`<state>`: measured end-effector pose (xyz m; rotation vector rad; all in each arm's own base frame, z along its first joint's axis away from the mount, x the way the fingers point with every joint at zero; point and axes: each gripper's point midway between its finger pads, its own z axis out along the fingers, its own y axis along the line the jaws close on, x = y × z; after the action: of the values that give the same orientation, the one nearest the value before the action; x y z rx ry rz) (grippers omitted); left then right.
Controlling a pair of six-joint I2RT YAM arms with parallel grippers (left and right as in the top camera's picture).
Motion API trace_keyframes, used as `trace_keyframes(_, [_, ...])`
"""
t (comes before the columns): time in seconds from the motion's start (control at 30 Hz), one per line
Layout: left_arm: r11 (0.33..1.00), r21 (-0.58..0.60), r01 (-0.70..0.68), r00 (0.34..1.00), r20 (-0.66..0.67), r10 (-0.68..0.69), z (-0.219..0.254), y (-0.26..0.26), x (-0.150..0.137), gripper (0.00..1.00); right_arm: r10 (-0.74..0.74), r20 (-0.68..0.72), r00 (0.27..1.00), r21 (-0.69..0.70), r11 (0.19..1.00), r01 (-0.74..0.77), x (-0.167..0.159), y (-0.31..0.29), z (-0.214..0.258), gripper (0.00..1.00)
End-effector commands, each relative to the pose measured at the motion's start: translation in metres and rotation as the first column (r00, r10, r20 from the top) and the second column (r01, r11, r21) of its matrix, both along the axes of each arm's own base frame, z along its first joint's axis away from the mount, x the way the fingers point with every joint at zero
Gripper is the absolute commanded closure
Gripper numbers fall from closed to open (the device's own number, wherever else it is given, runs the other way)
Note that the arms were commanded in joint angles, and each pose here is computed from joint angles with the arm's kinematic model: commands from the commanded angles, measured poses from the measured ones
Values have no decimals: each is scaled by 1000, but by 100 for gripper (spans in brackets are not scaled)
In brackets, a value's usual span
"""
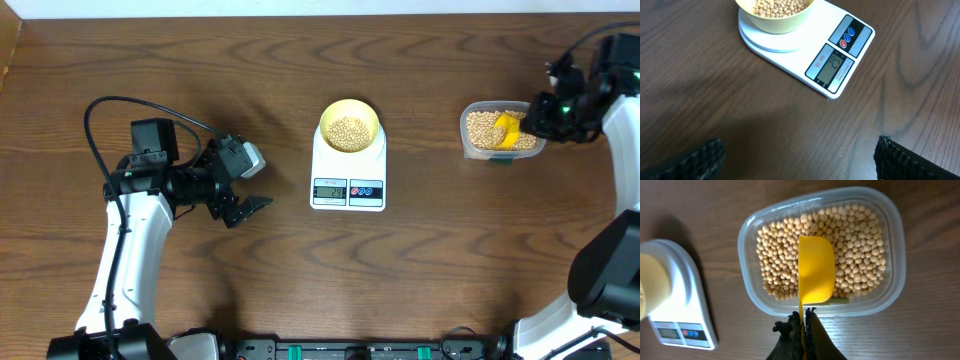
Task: Scoop item into bowl and weigh 50g on scale
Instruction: 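Dip scoop into the soybeans with right gripper and scoop, then lift filled scoop with right gripper and carry it over the bowl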
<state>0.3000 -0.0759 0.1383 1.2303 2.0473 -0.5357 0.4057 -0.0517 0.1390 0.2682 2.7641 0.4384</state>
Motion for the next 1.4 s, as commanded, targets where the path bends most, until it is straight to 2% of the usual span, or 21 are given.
trace_keyframes(0.0, [1000,-8,-3,1000,-20,3,-4,0,-3,2,19,72,997,132,991,-28,3,10,17,99])
trace_keyframes(0.43, [1000,-8,-3,1000,-20,3,-4,0,-3,3,63,269,961,323,934,-152,24,49,64,99])
trace_keyframes(0.83, [1000,-8,-3,1000,-20,3,-4,0,-3,2,195,361,912,335,886,-322,44,149,83,99])
trace_keyframes(1.1, [1000,-8,-3,1000,-20,3,-4,0,-3,2,299,373,878,343,835,-430,31,212,87,99])
trace_keyframes(1.37, [1000,-8,-3,1000,-20,3,-4,0,-3,3,368,358,858,284,833,-476,19,248,79,99])
